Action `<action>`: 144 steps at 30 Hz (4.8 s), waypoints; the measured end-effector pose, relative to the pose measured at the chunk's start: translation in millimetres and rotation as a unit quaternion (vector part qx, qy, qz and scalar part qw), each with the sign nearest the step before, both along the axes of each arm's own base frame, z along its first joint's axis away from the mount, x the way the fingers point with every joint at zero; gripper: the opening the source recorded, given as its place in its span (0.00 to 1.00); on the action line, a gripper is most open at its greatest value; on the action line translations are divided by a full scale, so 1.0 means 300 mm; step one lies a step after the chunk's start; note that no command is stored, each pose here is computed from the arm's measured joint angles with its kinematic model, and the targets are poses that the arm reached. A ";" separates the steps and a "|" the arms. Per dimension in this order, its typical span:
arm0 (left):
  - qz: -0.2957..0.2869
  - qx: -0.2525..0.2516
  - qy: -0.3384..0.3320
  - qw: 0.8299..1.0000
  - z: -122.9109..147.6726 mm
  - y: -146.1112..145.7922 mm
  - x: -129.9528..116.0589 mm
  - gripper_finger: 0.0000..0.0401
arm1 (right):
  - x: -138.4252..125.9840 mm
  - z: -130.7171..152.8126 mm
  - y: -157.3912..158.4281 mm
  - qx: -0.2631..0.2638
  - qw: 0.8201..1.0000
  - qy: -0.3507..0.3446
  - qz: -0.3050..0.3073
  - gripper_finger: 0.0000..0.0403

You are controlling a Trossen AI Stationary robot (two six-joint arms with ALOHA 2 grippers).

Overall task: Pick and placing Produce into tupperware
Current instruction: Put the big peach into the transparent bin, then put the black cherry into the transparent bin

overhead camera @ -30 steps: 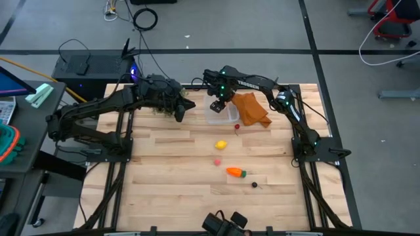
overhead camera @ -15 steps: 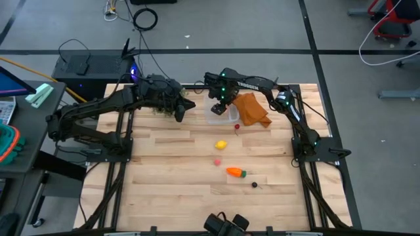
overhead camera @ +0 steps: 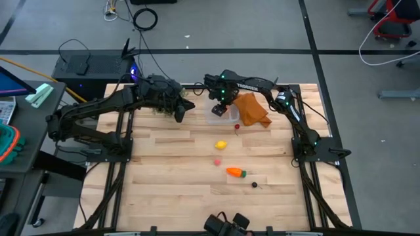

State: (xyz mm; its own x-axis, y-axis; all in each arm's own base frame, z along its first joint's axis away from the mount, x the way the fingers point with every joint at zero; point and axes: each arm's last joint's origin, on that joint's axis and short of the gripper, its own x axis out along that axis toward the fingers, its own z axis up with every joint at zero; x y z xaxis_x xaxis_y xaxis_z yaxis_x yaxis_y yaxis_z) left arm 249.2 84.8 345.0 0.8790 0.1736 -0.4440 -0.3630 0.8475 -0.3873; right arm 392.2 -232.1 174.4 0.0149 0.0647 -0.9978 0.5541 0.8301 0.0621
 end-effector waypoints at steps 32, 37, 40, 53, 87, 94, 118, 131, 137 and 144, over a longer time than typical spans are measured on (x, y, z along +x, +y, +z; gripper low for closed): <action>0.000 0.002 -0.001 1.000 0.001 0.000 0.000 0.14 | -0.081 0.276 0.034 -0.090 0.995 -0.034 0.023 0.68; 0.000 0.002 -0.001 1.000 0.001 0.000 0.000 0.16 | -0.128 0.418 0.100 -0.103 0.992 -0.071 0.029 0.67; -0.001 0.002 -0.001 1.000 0.001 0.000 0.000 0.16 | -0.159 0.513 0.162 -0.107 0.988 -0.105 0.028 0.66; 0.000 0.001 0.000 1.000 0.000 0.000 0.000 0.15 | -0.243 0.742 0.522 -0.080 0.976 -0.186 0.085 0.65; -0.022 0.014 0.015 1.000 -0.007 -0.004 -0.005 0.14 | -0.636 0.430 1.017 0.051 0.985 -0.163 -0.024 0.65; -0.018 0.005 0.014 1.000 -0.007 -0.004 -0.005 0.15 | -0.673 0.277 1.125 0.051 0.991 -0.119 0.026 0.64; -0.019 0.007 0.014 1.000 -0.007 -0.004 -0.004 0.13 | -0.568 -0.022 1.282 0.040 0.978 -0.118 0.169 0.68; -0.018 0.007 0.014 1.000 -0.007 -0.004 -0.004 0.13 | -0.548 -0.082 1.295 0.033 0.980 -0.099 0.168 0.67; -0.018 0.007 0.014 1.000 -0.007 -0.004 -0.004 0.14 | -0.548 -0.084 1.295 0.032 0.980 -0.098 0.168 0.67; -0.018 0.007 0.015 1.000 -0.008 -0.004 -0.004 0.13 | -0.547 -0.083 1.296 0.033 0.980 -0.100 0.169 0.66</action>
State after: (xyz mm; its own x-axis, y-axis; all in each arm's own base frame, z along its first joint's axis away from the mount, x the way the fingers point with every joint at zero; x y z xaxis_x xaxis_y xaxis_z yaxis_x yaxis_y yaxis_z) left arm 248.0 83.8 342.7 0.8717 0.1474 -0.4673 -0.3424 0.8655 -0.3657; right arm 228.1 156.6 149.5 0.1763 0.1632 -0.9707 0.2204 0.9546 0.2005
